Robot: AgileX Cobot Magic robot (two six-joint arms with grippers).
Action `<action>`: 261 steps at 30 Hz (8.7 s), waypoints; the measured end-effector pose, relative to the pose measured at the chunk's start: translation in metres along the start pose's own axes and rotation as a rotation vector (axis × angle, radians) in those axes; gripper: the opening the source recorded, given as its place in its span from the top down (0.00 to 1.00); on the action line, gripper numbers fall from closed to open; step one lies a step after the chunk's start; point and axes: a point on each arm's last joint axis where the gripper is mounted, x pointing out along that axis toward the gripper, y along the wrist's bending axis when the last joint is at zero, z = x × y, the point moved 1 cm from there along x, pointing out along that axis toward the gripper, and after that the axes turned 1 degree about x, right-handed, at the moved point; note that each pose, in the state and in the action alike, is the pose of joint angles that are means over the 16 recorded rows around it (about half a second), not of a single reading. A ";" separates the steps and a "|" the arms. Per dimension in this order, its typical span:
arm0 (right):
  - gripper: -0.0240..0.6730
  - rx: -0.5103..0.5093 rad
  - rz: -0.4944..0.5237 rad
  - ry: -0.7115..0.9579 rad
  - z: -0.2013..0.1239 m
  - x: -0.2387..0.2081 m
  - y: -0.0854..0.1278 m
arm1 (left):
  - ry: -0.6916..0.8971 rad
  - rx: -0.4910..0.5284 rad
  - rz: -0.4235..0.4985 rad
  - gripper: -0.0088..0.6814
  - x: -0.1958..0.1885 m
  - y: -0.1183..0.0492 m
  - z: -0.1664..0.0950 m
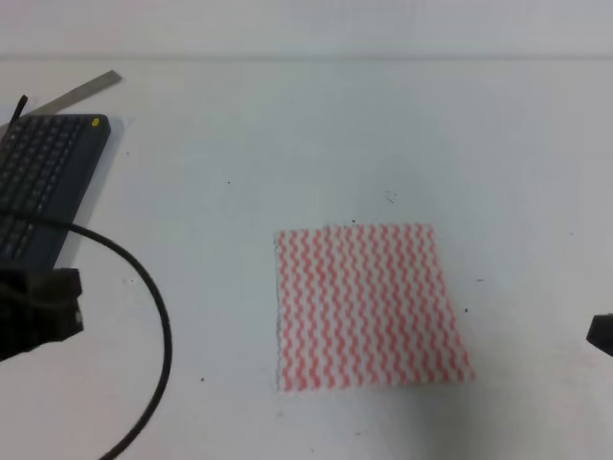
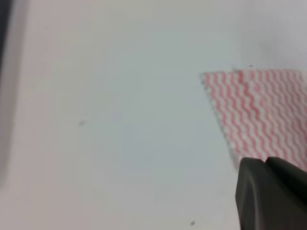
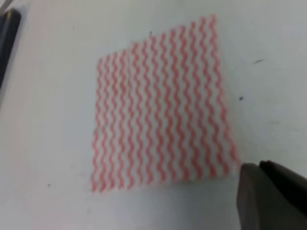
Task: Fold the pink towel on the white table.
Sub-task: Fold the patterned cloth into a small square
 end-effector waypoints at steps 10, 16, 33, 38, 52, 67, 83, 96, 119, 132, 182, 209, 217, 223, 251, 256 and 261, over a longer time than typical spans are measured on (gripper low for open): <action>0.97 0.010 0.123 0.095 -0.002 0.037 0.014 | 0.025 0.099 -0.092 0.99 0.037 -0.025 0.000; 0.97 0.011 0.101 0.133 -0.008 0.061 0.016 | 0.042 0.136 -0.106 0.99 0.048 -0.032 -0.004; 0.97 -0.030 0.037 0.284 0.002 0.114 0.021 | -0.086 0.150 -0.063 0.99 0.036 -0.025 -0.013; 0.97 -0.044 0.028 0.299 0.000 0.112 0.020 | -0.177 0.137 -0.041 0.99 0.022 -0.020 -0.022; 0.96 -0.018 -0.019 0.289 -0.016 0.099 0.006 | -0.283 0.118 -0.003 0.99 0.011 -0.012 -0.029; 0.93 0.098 -0.119 0.287 -0.019 0.125 -0.010 | -0.246 0.092 -0.023 0.99 0.014 -0.014 -0.030; 0.93 0.216 -0.232 0.351 -0.034 0.157 -0.033 | -0.224 0.098 -0.036 0.99 0.014 -0.016 -0.031; 0.93 0.246 -0.213 0.396 -0.035 0.166 -0.030 | -0.225 0.100 -0.035 0.99 0.014 -0.016 -0.031; 0.93 0.238 -0.180 0.442 -0.031 0.177 -0.024 | -0.235 0.102 -0.032 0.99 0.013 -0.016 -0.030; 0.96 0.217 -0.179 0.444 -0.030 0.179 -0.025 | -0.227 0.118 -0.035 0.99 0.013 -0.016 -0.030; 0.97 0.267 -0.026 0.242 0.010 0.167 0.007 | 0.110 0.933 -0.365 0.93 0.098 -0.077 -0.051; 0.97 0.294 0.044 0.195 0.022 0.179 0.015 | 0.216 1.115 -0.474 0.92 0.140 -0.097 -0.076; 0.97 0.289 0.035 0.176 0.024 0.179 0.014 | 0.250 1.109 -0.471 0.92 0.149 -0.097 -0.084; 0.97 0.267 0.042 0.174 0.024 0.179 0.014 | 0.258 1.088 -0.467 0.92 0.156 -0.099 -0.085; 0.97 0.232 0.054 0.196 0.025 0.191 0.012 | 0.285 1.157 -0.501 0.92 0.179 -0.100 -0.098; 0.97 0.240 0.059 0.182 0.031 0.190 0.010 | 0.278 1.164 -0.509 0.92 0.179 -0.101 -0.098; 0.97 0.248 0.061 0.174 0.035 0.189 0.007 | 0.266 1.171 -0.513 0.92 0.179 -0.102 -0.097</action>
